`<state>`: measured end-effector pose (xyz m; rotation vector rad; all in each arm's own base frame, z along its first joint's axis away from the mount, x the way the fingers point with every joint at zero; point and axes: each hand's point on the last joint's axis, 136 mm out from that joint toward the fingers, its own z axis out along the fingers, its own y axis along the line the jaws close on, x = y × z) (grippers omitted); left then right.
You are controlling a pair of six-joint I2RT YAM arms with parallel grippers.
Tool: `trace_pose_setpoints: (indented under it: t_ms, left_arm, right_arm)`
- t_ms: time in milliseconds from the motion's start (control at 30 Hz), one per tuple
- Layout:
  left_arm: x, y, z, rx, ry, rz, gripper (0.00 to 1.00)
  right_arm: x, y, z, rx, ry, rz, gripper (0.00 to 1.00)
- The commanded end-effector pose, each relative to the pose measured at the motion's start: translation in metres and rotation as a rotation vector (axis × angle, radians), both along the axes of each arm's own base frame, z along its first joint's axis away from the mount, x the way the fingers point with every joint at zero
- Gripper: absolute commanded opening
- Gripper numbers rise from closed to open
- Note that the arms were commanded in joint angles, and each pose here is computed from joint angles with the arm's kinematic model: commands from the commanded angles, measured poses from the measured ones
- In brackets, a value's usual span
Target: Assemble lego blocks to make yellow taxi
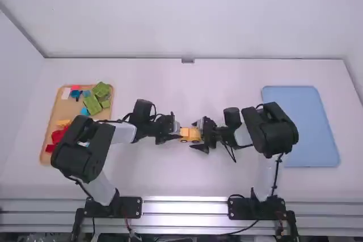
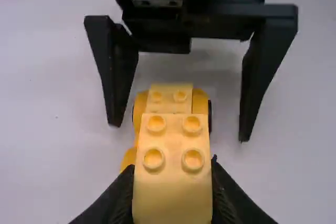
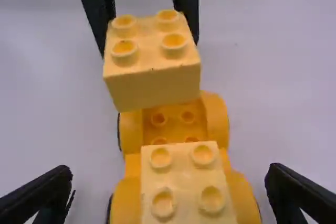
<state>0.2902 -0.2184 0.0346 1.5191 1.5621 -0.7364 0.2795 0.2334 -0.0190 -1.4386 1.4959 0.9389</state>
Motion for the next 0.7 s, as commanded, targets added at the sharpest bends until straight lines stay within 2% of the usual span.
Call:
trace_pose_setpoints:
  t_ms: [0, 167, 200, 267, 400, 500, 667]
  left_arm:
    - [-0.002, -0.001, -0.001, -0.004, 0.028, 0.009, 0.2]
    - [-0.005, -0.002, -0.006, 0.003, 0.043, 0.004, 0.2]
    - [-0.004, -0.002, -0.007, 0.003, 0.04, 0.004, 0.2]
    - [-0.003, -0.003, -0.007, 0.001, 0.035, 0.004, 0.2]
    - [0.001, -0.004, -0.006, 0.007, 0.056, 0.004, 0.19]
    - [0.001, -0.004, -0.005, 0.014, 0.063, -0.002, 0.18]
    - [0.001, -0.004, -0.005, 0.022, 0.067, -0.011, 0.17]
  right_arm:
    - [0.004, 0.005, -0.001, 0.041, -0.015, 0.047, 0.98]
    - [0.008, 0.006, -0.007, 0.036, -0.003, 0.045, 1.0]
    - [0.007, 0.006, -0.007, 0.037, -0.007, 0.047, 0.97]
    - [0.005, 0.005, -0.008, 0.034, -0.021, 0.055, 0.9]
    - [-0.004, 0.008, -0.011, 0.023, -0.056, 0.086, 0.56]
    - [-0.005, 0.005, -0.014, 0.014, -0.05, 0.077, 0.47]
    - [-0.009, 0.004, -0.015, 0.012, -0.04, 0.078, 0.45]
